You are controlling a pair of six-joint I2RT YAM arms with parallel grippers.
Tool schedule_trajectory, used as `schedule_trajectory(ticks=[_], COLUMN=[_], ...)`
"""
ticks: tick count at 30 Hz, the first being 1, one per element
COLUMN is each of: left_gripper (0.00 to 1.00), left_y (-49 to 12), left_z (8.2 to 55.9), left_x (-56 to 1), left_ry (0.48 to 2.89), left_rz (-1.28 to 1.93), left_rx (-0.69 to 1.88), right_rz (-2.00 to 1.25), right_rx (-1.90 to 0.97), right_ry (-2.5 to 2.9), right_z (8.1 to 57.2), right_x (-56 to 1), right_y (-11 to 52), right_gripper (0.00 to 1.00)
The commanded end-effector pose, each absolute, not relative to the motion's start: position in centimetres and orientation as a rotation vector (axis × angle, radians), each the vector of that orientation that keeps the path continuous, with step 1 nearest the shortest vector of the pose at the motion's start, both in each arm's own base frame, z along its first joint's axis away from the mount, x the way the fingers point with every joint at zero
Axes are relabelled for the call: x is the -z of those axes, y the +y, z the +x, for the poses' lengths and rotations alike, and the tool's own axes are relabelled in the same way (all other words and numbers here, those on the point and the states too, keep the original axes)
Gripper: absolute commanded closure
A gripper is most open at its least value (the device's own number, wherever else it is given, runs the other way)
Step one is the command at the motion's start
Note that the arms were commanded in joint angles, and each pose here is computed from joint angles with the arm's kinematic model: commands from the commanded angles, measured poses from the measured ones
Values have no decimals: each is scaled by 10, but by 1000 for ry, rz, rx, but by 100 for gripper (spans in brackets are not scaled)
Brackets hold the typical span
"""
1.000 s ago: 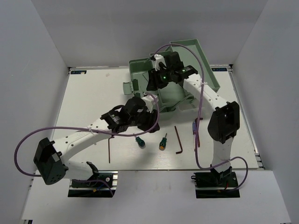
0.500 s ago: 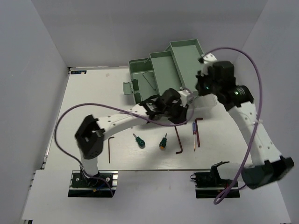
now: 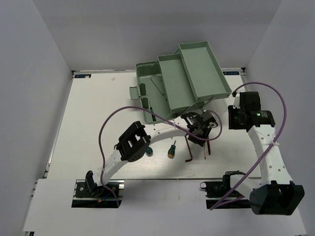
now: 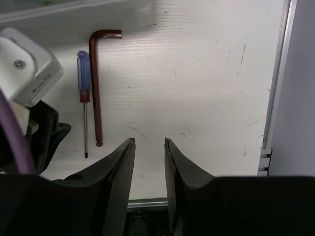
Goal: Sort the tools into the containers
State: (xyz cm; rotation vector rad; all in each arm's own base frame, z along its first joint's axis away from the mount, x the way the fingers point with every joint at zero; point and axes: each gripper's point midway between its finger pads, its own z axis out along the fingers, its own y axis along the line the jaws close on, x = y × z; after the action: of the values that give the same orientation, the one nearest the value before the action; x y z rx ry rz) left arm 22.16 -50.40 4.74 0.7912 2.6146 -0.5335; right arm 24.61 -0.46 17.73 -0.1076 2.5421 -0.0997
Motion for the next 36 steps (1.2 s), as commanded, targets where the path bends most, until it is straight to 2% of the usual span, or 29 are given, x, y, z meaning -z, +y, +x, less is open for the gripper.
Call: schedule_trajectory(ticks=[1, 26, 36], left_gripper=[51, 46, 46], left_y=[-511, -545, -532], left_z=[232, 240, 253], left_x=[-72, -56, -40], left_ry=[2574, 2556, 2561], left_rz=[666, 612, 580], left_rx=[507, 579, 417], right_rz=[-79, -5, 46], right_rx=[26, -161, -203], right_ry=[2519, 2501, 2488], right_z=[240, 226, 231], right_x=[-181, -172, -175], right_y=[0, 9, 9], right_gripper=[63, 60, 60])
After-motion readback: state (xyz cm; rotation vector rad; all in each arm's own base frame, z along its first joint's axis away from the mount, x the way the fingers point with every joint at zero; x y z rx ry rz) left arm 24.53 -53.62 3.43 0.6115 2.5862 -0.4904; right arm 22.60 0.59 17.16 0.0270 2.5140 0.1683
